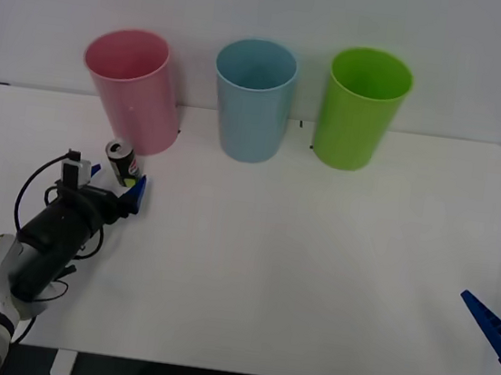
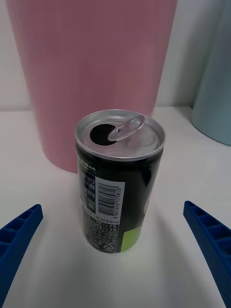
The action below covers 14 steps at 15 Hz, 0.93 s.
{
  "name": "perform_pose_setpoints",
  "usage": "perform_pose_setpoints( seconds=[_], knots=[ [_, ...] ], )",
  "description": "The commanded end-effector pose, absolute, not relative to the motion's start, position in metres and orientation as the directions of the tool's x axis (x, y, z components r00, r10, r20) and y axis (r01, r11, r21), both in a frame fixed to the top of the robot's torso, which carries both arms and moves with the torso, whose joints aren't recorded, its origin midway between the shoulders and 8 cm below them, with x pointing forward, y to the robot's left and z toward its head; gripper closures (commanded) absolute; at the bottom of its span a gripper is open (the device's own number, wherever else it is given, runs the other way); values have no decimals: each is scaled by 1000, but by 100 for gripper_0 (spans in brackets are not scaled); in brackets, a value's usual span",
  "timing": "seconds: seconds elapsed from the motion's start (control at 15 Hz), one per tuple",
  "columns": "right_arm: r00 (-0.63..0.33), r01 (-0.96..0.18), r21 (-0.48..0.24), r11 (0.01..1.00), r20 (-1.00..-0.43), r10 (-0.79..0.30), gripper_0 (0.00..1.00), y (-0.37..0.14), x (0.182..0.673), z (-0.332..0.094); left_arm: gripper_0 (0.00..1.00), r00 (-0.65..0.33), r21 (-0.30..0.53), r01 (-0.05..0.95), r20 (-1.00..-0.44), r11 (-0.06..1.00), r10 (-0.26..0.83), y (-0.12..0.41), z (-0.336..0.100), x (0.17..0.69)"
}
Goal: Grasp the object on the table and drop it into the matching bin: aluminum can to the light blue bin, PET bottle to the pink bin.
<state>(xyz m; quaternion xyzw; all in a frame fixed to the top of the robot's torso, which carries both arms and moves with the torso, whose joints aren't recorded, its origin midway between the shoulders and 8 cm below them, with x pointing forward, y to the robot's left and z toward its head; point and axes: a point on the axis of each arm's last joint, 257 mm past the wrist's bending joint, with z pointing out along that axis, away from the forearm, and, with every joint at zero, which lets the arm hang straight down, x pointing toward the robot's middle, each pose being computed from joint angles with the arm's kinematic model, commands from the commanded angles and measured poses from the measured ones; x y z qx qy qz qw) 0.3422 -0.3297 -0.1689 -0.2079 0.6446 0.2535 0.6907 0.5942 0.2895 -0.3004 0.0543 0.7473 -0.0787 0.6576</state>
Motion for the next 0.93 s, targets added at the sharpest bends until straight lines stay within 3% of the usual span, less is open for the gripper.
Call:
perform_pose_setpoints(
  seconds=[0.07,0.93],
  knots=[
    [41,-618,39,785,-996,82,0,-330,342,-169,0,-135,-35,153,-991,988,-14,292,-296,605],
    [41,-618,39,785,-996,82,0,-330,342,-169,0,-157,-22,130,-988,991,-2,283,-293,626]
  ],
)
